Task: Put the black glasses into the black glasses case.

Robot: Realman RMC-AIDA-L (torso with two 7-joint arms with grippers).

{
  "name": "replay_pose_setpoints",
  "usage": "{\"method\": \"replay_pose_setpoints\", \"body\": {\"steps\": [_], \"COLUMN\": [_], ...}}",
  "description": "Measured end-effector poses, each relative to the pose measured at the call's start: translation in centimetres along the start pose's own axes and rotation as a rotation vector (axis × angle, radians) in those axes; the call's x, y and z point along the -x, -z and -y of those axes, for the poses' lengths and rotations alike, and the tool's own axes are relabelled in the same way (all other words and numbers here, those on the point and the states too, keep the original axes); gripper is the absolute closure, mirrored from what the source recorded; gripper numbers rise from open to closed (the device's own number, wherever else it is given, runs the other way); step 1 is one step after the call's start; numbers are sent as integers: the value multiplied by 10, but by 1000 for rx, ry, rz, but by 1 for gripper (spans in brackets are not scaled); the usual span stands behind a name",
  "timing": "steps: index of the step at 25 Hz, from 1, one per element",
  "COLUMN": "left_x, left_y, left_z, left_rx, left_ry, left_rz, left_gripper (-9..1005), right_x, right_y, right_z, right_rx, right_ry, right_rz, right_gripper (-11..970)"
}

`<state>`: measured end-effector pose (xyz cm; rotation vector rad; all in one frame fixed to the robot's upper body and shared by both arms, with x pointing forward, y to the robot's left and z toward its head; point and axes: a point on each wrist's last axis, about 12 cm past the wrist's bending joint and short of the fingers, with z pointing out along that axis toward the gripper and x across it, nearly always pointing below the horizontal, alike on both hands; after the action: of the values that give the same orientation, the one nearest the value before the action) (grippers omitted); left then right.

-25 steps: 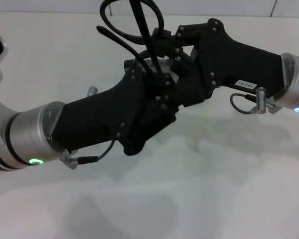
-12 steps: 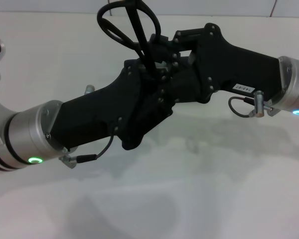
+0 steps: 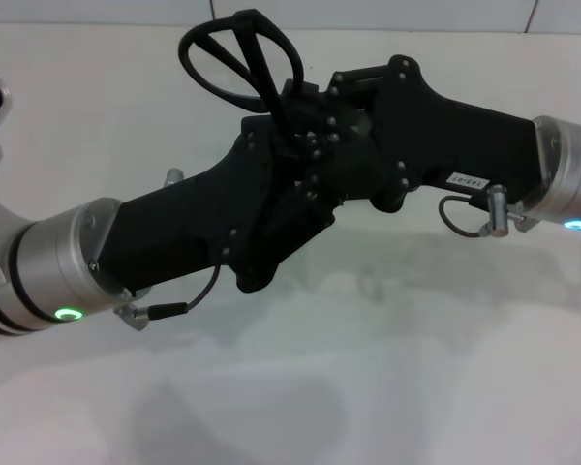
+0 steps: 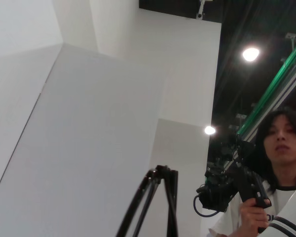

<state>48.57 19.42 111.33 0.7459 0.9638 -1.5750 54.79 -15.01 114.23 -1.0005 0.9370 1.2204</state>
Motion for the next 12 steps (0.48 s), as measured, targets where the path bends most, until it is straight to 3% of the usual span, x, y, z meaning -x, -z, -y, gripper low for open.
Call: {"method": "replay_pose_setpoints", "body": {"steps": [12], "left_x": [-2], "left_y": [2], "left_z": [1], "left_rx": [12], "left_ry": [9], "left_rz": [0], "left_gripper": [950], "right_x": [-1], "right_y": [5], "right_z": [-2], "right_rx": [-22], "right_ry": [-1], "right_rz": [6], "right_gripper": [897]}}
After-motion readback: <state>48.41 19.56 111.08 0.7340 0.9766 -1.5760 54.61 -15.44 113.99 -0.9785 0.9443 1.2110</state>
